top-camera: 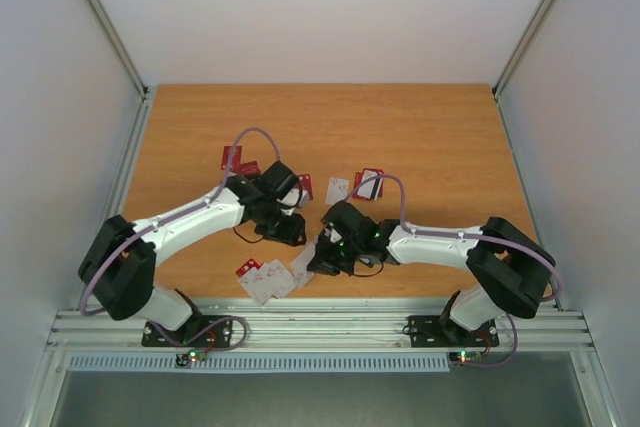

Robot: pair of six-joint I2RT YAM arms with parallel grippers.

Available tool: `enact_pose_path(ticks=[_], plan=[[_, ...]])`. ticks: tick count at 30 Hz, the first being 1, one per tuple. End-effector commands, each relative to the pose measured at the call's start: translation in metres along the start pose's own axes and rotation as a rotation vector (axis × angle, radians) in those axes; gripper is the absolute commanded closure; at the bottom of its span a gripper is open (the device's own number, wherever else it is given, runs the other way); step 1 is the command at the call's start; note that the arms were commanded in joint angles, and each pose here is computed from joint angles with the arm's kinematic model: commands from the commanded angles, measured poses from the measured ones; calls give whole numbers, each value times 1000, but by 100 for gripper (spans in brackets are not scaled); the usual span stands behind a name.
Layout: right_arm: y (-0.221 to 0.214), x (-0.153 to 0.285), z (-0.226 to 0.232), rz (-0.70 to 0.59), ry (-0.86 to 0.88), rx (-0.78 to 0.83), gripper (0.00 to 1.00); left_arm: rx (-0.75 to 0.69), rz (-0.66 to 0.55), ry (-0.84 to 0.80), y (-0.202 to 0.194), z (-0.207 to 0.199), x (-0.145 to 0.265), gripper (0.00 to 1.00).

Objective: Put the credit cards into the card holder

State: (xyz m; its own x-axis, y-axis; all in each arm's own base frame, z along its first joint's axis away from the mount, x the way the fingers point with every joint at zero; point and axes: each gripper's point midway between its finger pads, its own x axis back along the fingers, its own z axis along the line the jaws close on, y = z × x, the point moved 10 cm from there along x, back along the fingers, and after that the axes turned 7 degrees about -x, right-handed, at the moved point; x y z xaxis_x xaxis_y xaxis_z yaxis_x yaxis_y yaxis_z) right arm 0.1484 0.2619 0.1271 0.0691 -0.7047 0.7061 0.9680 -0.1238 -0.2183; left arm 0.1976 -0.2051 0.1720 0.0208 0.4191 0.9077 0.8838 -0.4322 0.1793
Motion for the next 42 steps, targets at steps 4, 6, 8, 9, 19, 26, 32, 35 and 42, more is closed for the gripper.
enact_pose_path(ticks=[4,6,8,9,19,26,32,35,42], plan=[[3,28,9,-18,-48,-17,99,48,-115,33,5,1,45,48],[6,34,15,-25,-14,-15,99,77,-136,8,2,4,52,48],[10,40,21,-33,28,-11,99,114,-167,-24,-4,7,60,46],[12,43,24,-38,54,-9,99,144,-188,-42,-8,9,66,43],[21,83,66,-26,280,115,99,338,-422,-261,-30,22,94,18],[15,113,82,-5,404,209,99,413,-478,-480,-24,28,84,19],[13,118,92,31,487,255,99,421,-576,-648,-12,29,86,25],[16,116,95,41,504,247,99,421,-619,-727,-7,27,89,36],[27,119,105,35,577,261,99,433,-684,-825,-1,24,99,76]])
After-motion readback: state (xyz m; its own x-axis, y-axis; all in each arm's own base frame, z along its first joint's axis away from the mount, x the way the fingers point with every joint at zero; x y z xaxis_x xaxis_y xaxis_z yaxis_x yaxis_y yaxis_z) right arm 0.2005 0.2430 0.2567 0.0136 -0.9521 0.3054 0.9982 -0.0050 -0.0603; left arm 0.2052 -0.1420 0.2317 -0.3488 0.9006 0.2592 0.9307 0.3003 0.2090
